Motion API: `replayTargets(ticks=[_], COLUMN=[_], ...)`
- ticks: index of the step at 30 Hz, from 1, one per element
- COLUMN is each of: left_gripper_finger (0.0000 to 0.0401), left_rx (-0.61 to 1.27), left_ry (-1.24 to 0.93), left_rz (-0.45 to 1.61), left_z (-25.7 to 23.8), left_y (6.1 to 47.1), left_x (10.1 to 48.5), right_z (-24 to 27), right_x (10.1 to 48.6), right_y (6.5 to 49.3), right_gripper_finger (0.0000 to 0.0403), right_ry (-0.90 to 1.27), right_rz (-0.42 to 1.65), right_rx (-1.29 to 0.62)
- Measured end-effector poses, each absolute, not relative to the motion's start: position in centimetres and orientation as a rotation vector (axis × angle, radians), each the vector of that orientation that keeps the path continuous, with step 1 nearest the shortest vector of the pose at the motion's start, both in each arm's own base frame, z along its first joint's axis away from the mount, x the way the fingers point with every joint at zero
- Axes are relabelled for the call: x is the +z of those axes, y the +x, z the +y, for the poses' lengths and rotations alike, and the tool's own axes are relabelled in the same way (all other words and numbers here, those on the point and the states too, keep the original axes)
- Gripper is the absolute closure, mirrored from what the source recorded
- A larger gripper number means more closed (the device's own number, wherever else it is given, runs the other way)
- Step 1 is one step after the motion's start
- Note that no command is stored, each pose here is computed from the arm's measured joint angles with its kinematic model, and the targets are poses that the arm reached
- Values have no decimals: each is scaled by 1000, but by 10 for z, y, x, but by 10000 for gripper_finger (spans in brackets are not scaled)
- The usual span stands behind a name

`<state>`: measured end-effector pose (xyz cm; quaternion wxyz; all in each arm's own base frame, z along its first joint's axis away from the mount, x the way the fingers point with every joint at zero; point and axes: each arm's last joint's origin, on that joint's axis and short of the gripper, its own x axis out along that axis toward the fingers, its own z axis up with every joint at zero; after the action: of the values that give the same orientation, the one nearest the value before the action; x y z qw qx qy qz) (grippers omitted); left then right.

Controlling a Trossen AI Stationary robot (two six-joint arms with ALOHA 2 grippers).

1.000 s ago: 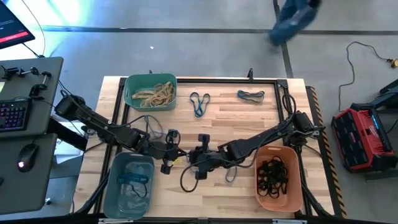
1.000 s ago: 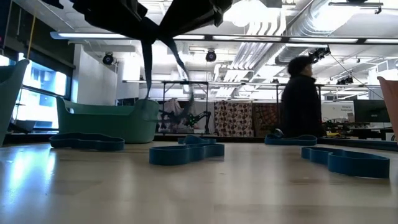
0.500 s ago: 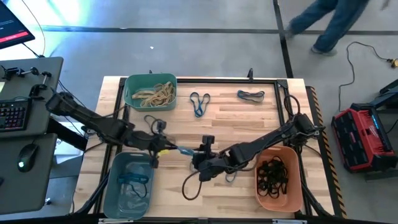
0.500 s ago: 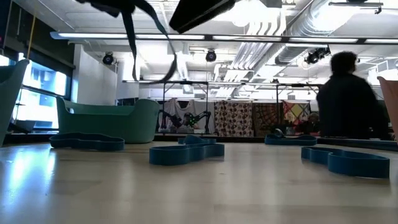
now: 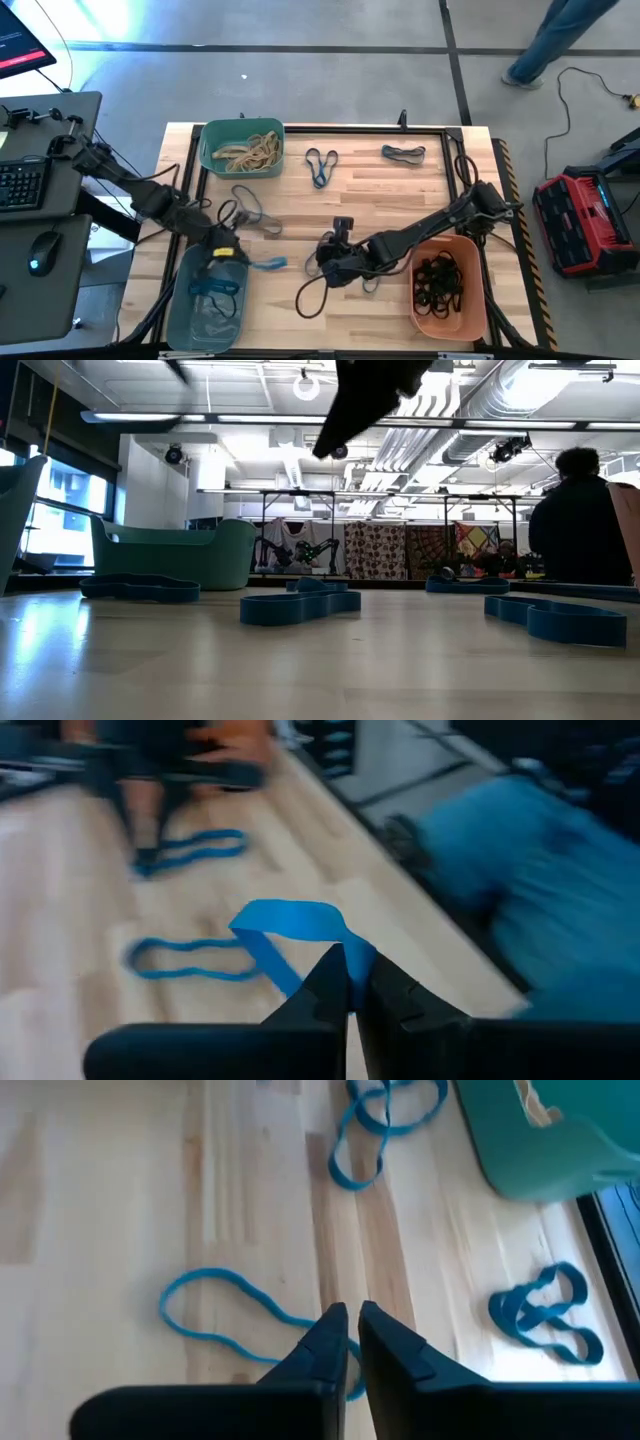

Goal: Sort rubber bands into baskets
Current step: Put the blue rubber band into the blue bin

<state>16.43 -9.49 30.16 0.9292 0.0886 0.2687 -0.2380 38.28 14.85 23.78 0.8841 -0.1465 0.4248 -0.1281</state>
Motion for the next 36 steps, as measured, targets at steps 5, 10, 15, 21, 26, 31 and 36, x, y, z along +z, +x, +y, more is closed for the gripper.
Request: replayTargets(ticks=[5,10,15,21,26,31,36], left_gripper_finger=[401,401,401,401,401,401,397], left_rx=[-562,-589,-501,-445,-429,-387,-406], left_ry=[131,60,20,12,0,-24,-109], left_rz=[650,734,929,1081,1148,1208,1225], left_z=[-108,-123,-132,-147,-158,-165,-176], left_y=[146,134,122,118,116,112,114], left_x=[310,319,303,287,275,254,242], right_z=[140,139,139,138,137,137,137], right_x=[235,235,235,235,235,235,235], right_y=[385,385,385,385,386,386,386], right_gripper_finger=[399,401,402,402,402,403,403], right_ry=[-289,-293,-293,-298,-302,-303,-304], right_rz=[895,898,898,902,904,904,905], right_rx=[-291,-289,-289,-288,-289,-289,-288])
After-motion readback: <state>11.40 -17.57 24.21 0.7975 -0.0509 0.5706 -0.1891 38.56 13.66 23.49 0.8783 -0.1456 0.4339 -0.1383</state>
